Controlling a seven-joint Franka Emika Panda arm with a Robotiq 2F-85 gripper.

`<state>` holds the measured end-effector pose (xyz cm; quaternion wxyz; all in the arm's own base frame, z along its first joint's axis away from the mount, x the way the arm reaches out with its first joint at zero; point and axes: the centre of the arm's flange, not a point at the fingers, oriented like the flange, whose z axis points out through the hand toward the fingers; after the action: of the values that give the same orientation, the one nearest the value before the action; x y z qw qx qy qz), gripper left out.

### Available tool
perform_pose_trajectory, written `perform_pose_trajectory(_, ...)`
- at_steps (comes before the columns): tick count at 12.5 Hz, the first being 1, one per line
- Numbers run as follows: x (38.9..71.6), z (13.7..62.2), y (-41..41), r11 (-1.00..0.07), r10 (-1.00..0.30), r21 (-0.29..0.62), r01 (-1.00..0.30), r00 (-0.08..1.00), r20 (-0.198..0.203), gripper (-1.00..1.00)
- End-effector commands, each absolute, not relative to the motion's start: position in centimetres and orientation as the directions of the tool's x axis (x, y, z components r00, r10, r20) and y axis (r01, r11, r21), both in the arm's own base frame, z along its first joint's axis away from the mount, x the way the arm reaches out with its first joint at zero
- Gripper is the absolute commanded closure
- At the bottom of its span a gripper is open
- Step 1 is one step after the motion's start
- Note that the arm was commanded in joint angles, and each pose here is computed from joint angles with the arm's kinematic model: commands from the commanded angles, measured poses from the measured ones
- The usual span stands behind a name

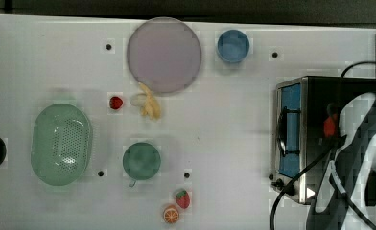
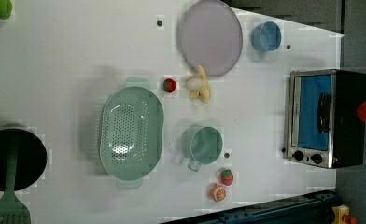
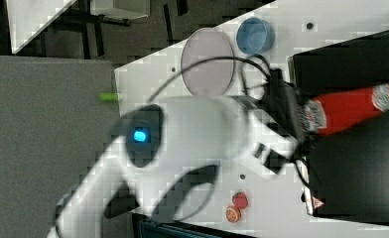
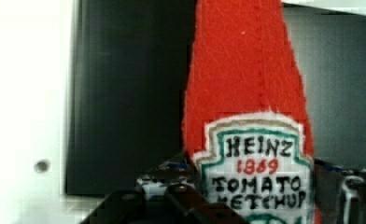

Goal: Pick Ketchup from oven and place it on table.

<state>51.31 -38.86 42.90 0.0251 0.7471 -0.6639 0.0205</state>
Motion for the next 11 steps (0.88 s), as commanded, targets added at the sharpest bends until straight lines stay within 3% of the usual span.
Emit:
perform_pose_trajectory(1, 55.1, 53.2, -29.0, -0.33, -0.944, -0.071, -0.942, 0.327, 0.045, -0.27)
perform_pose_trajectory(6, 56.7, 56.6, -15.3, -0.547, -0.833, -0.07, -0.834, 0.551, -0.055, -0.27)
perform_pose_trajectory(8, 57.4, 56.0, -10.5, -0.624, -0.778, -0.043, -0.78, 0.626, -0.051, -0.27)
perform_pose_trajectory(11, 57.6, 52.9, -4.7, -0.724, -0.69, 0.067, -0.687, 0.723, -0.042, -0.27)
